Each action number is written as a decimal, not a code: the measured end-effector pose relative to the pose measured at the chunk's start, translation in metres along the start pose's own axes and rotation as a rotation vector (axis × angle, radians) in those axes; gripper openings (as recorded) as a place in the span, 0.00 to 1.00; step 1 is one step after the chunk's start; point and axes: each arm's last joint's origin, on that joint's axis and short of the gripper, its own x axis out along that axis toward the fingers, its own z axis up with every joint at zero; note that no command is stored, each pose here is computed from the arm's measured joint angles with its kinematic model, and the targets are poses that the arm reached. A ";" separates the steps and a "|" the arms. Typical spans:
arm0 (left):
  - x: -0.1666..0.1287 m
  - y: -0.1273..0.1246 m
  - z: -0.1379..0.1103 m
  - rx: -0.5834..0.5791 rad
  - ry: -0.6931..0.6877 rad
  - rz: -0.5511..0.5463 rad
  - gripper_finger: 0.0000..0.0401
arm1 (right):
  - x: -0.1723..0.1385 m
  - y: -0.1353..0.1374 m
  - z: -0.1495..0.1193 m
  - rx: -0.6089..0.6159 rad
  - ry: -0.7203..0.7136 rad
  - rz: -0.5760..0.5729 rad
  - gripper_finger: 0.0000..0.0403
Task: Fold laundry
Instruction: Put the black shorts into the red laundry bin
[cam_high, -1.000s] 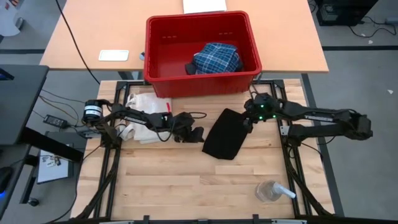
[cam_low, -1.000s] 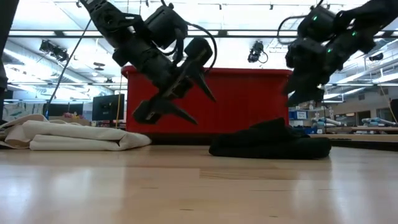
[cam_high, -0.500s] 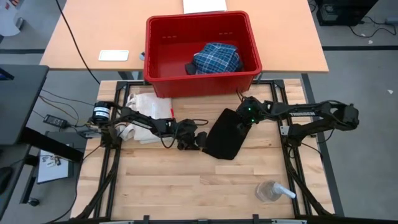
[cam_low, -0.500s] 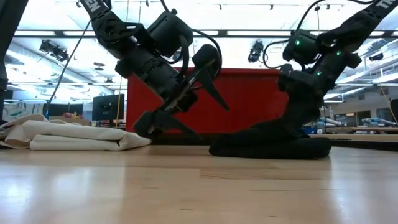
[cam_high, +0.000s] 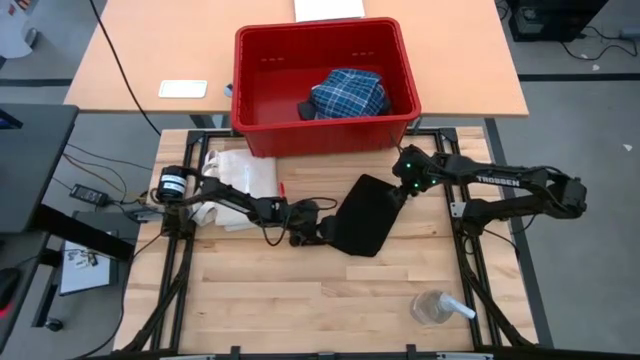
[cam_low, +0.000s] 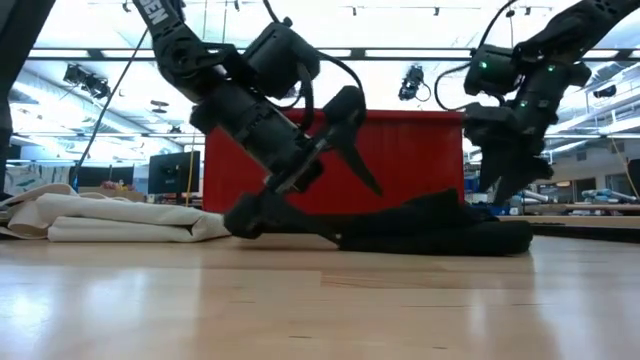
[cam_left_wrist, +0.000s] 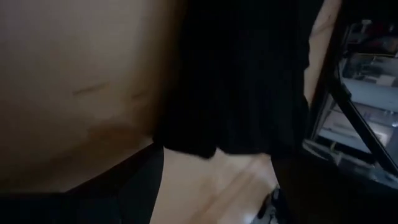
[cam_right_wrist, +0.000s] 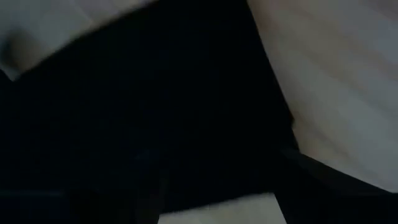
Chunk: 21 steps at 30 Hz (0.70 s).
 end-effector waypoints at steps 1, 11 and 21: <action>0.003 -0.001 0.001 0.005 -0.008 0.001 0.75 | 0.000 -0.002 -0.002 0.024 0.027 -0.003 0.65; 0.017 -0.012 0.010 0.033 -0.044 0.004 0.75 | -0.015 -0.011 -0.008 0.120 0.068 0.016 0.75; 0.015 -0.011 0.017 0.028 -0.056 0.015 0.70 | -0.021 -0.013 -0.011 0.165 0.078 0.031 0.78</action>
